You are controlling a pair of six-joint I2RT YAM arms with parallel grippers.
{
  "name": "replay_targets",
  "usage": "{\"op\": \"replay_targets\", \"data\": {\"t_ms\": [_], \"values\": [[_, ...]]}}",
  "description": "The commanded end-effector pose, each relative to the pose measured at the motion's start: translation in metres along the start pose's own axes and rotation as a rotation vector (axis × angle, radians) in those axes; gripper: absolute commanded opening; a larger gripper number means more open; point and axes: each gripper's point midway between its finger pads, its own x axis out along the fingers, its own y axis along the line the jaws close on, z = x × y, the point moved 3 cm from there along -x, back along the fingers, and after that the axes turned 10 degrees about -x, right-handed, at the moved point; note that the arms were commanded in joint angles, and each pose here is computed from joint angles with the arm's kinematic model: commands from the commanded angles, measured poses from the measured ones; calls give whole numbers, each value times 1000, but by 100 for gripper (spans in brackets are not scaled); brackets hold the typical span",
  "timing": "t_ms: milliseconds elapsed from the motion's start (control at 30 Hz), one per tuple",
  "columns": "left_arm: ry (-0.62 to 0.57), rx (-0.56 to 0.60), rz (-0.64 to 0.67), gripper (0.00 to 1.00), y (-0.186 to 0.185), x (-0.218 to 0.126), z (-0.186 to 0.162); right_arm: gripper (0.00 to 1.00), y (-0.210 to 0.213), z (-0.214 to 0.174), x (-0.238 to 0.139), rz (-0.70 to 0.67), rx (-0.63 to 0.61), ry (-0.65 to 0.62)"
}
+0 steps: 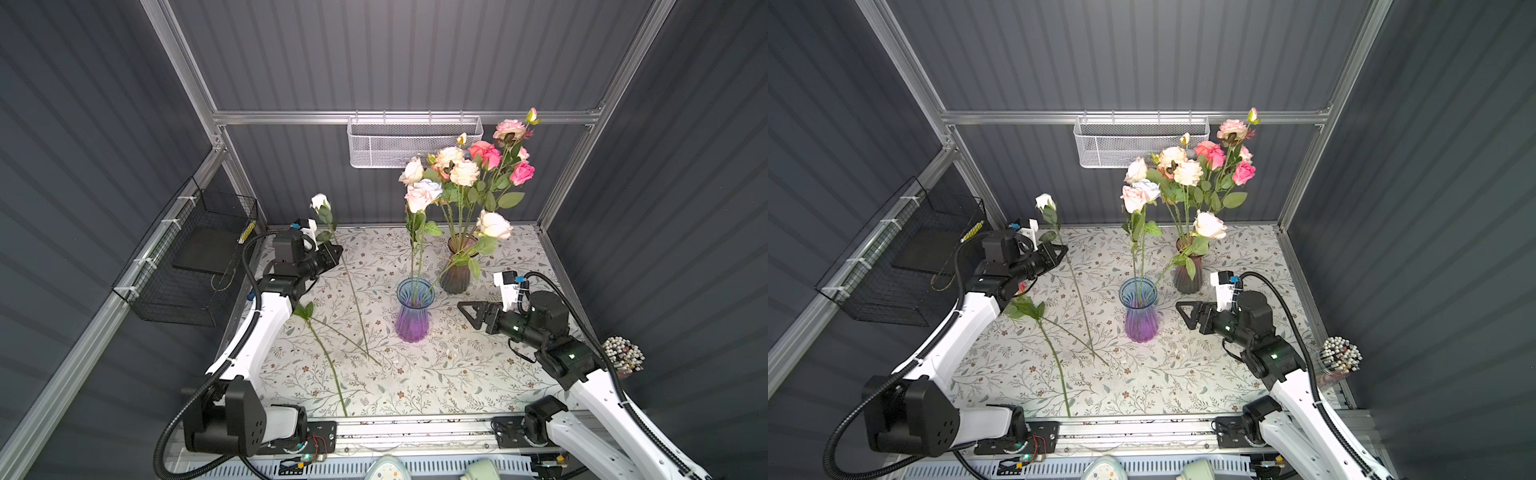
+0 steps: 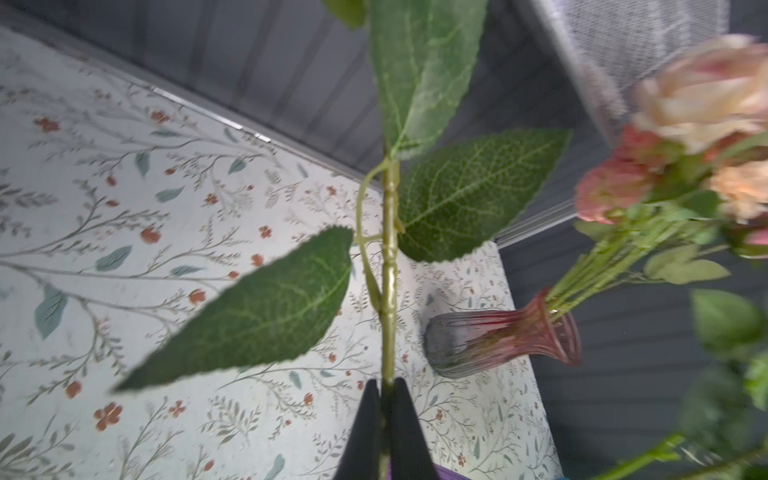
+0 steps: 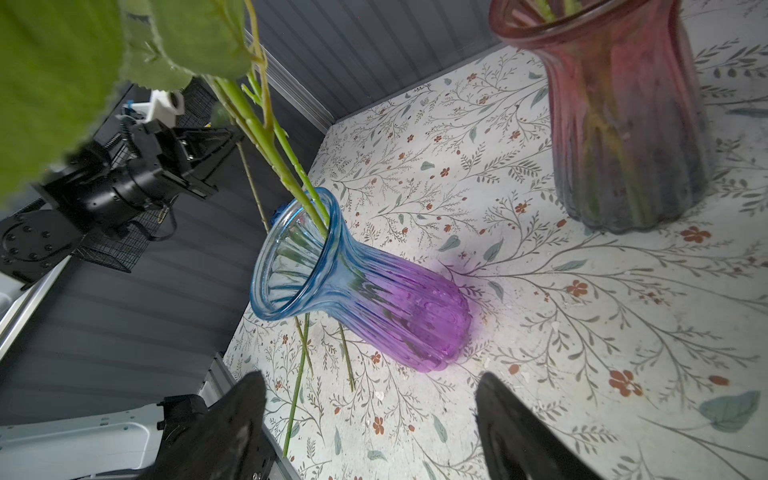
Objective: Arrange the flowers into the vase
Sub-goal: 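Lift the white rose high with the left gripper over the blue-purple vase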
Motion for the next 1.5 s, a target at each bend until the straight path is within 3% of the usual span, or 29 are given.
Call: {"op": "replay_targets", "data": {"t_ms": [0, 367, 567, 767, 967, 1233, 1467], "values": [[-54, 97, -150, 0, -37, -20, 4, 81, 4, 11, -4, -13, -33, -15], [-294, 360, -419, 0, -136, -93, 19, 81, 7, 20, -6, -19, -55, -41], [-301, 442, -553, 0, -198, -116, 30, 81, 5, 23, -6, -31, -64, -54], [-321, 464, -609, 0, -225, -127, 43, 81, 7, 25, -8, -28, -74, -63], [-293, 486, -677, 0, -251, -128, 37, 81, 16, 35, -16, -18, -118, -75], [-213, 599, -777, 0, -302, -116, -1, 81, 18, 40, -17, -21, -123, -82], [-192, 646, -756, 0, -304, -84, -19, 81, 17, 37, -19, -25, -121, -89]]}}
